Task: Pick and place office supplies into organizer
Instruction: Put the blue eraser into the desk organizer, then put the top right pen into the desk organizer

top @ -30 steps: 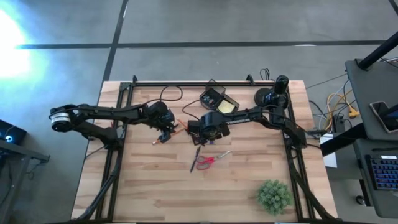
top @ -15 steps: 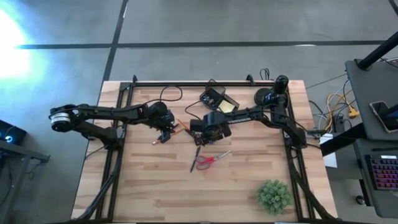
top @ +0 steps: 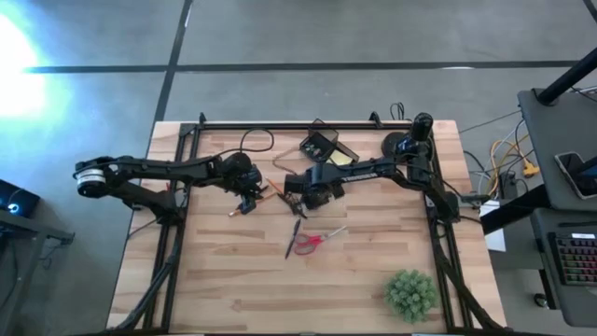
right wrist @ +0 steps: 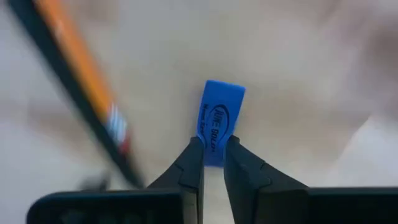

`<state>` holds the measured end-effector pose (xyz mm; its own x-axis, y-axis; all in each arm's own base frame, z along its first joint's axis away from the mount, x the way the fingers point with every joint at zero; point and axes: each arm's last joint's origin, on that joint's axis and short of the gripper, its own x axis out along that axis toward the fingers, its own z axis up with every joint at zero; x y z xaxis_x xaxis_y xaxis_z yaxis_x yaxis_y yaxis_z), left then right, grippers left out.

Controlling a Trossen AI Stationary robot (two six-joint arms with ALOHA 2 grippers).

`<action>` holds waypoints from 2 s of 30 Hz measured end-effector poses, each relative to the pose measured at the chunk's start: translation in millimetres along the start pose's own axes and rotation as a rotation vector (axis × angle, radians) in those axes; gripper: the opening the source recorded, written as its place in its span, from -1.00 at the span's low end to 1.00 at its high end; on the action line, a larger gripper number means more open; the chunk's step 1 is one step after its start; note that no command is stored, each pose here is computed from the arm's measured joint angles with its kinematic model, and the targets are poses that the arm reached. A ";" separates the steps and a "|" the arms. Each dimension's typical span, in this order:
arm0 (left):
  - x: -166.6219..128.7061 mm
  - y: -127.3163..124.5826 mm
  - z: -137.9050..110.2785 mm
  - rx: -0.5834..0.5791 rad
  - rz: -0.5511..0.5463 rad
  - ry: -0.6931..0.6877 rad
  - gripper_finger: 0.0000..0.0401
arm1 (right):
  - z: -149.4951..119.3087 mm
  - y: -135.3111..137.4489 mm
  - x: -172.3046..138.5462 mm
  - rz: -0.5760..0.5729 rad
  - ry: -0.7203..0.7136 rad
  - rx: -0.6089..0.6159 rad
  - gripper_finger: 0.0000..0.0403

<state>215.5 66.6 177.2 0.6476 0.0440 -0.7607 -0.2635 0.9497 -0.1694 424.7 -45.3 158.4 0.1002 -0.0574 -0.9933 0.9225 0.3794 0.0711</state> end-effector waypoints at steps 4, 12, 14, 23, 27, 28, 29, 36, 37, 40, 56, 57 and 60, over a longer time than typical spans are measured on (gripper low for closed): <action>0.0 0.0 0.2 0.000 0.000 -0.002 -0.36 | 15.0 -4.6 -37.7 -0.036 -0.149 -0.015 -0.82; 0.2 -0.1 1.4 0.006 -0.001 -0.014 -0.36 | 77.0 -34.0 -88.2 -0.093 -0.300 -0.162 -0.82; 0.2 -0.1 1.8 0.006 -0.001 -0.018 -0.36 | 94.2 -46.7 -82.2 -0.116 -0.262 -0.198 -0.82; 0.2 0.0 2.7 0.005 0.003 -0.028 -0.36 | 138.6 -82.2 -62.0 -0.074 -0.115 -0.309 -0.84; 0.2 0.2 3.0 0.005 0.014 -0.031 -0.36 | 139.6 -80.3 -54.9 -0.079 -0.105 -0.371 -0.87; 0.3 0.3 3.0 0.004 0.014 -0.031 -0.36 | 140.1 -79.9 -53.0 -0.080 -0.103 -0.382 -0.87; 0.3 0.3 3.0 0.004 0.014 -0.031 -0.36 | 141.4 -79.4 -49.9 -0.081 -0.105 -0.390 -0.87; 0.3 0.4 2.9 0.002 0.018 -0.031 -0.36 | 141.6 -74.8 -46.4 -0.084 -0.118 -0.395 -0.84; 0.3 0.4 2.9 0.002 0.018 -0.030 -0.36 | 139.5 -72.6 -51.0 -0.077 -0.124 -0.401 -0.82; 0.3 0.4 2.7 0.001 0.018 -0.029 -0.36 | 126.3 -60.6 -73.0 -0.021 -0.151 -0.453 -0.72; -2.3 0.3 -4.3 -0.004 0.022 0.039 -0.36 | 23.0 20.2 -68.9 0.259 -0.119 -0.915 -0.15; -4.1 0.1 -6.6 -0.001 0.022 0.051 -0.36 | 19.0 25.3 -66.3 0.274 -0.148 -0.916 -0.15; -10.3 -0.5 -14.3 0.009 0.022 0.053 -0.36 | 12.5 33.0 -53.9 0.304 -0.185 -0.873 -0.16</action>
<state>198.7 61.2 176.2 0.6030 0.0484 -0.7963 -0.2704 0.9515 -0.1469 454.4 -41.2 215.4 0.4172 0.0406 -0.9079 0.2489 0.9557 0.1571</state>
